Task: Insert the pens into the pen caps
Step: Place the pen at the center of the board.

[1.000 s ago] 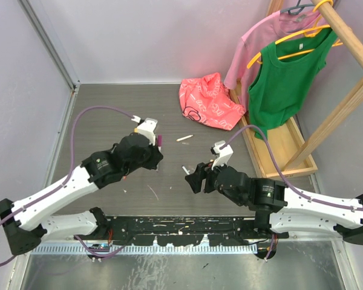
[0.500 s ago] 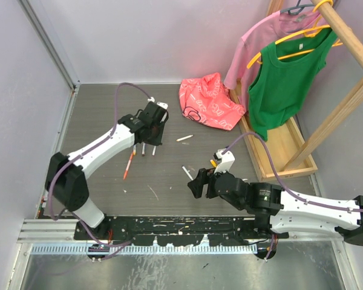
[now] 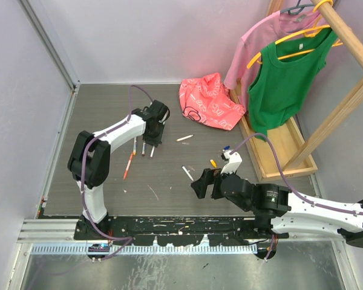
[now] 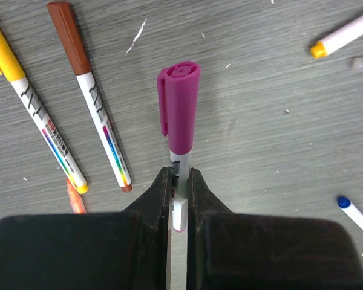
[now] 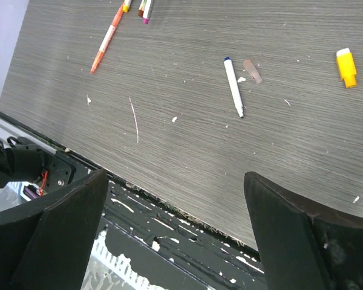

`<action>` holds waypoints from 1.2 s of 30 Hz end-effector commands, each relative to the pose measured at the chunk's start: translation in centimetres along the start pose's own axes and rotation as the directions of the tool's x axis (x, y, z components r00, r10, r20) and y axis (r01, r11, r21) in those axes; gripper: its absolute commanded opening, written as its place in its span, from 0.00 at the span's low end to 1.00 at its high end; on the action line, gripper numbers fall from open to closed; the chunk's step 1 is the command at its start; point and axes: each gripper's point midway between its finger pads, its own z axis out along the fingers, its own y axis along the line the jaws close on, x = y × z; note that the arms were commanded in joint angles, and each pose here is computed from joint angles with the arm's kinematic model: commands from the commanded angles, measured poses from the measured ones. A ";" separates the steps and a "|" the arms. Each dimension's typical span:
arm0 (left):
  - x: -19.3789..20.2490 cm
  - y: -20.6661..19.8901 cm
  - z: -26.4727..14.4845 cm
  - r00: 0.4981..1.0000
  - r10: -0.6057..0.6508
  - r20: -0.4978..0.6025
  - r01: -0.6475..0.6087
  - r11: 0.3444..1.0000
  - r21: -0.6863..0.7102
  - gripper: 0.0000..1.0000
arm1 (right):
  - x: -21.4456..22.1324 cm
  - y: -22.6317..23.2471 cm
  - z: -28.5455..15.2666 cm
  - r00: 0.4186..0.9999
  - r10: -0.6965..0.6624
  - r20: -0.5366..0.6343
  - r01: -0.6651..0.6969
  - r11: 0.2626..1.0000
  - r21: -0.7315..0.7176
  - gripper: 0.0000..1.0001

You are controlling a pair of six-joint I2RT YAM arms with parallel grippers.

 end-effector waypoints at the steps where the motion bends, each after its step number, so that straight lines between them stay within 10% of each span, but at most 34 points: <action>1: -2.0 -0.4 -0.1 0.999 -0.016 0.034 0.016 1.000 0.023 0.00 | -0.8 -0.1 -0.4 0.999 0.029 0.027 -0.029 0.999 0.017 0.99; 22: -1.9 1.4 4.3 0.992 -0.104 -0.078 0.106 0.994 0.022 0.00 | -0.5 -1.5 -1.0 0.999 0.038 0.019 -0.039 0.998 0.052 0.99; 36: -1.2 2.3 5.3 0.986 -0.135 -0.095 0.137 0.990 0.025 0.26 | 0.2 -2.2 -0.9 0.999 0.050 0.011 -0.051 0.997 0.063 0.99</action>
